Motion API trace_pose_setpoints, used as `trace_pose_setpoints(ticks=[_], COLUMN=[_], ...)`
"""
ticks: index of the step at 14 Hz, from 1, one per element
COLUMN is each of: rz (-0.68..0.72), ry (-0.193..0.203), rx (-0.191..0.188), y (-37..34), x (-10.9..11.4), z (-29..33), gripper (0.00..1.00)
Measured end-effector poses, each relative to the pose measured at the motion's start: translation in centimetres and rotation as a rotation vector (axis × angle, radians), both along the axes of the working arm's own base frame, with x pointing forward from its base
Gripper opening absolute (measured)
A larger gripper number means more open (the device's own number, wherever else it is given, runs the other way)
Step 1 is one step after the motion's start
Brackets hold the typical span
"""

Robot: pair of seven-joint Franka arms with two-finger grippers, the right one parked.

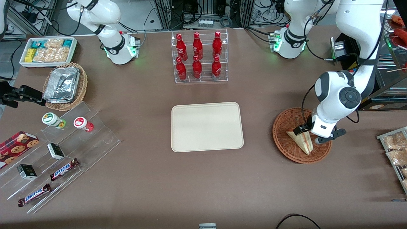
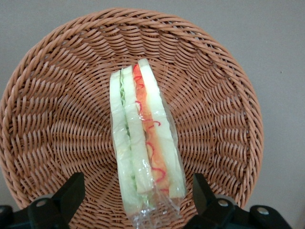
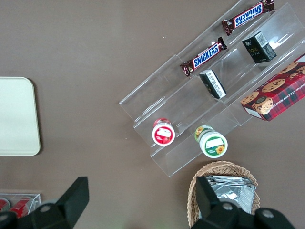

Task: Place sandwich from basket to tray
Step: 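Close the left gripper on the wrapped sandwich and lift it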

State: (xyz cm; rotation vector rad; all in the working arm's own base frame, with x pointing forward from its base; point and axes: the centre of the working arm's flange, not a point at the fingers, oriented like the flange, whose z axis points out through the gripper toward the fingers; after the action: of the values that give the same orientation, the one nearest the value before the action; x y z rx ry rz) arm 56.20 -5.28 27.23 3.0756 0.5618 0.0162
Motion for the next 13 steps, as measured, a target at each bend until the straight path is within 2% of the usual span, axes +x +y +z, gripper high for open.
trace_pose_setpoints(ticks=[4, 9, 11, 13], rz=[0.003, 0.005, 0.013, 0.013], ry=[-0.004, -0.014, -0.025, -0.033], rx=[-0.001, -0.002, -0.003, -0.004], y=[0.0, 0.0, -0.1, -0.2], x=[0.1, 0.3, 0.6, 1.2], z=[-0.8, -0.8, -0.4, 0.3], gripper=[0.97, 0.44, 0.31, 0.26])
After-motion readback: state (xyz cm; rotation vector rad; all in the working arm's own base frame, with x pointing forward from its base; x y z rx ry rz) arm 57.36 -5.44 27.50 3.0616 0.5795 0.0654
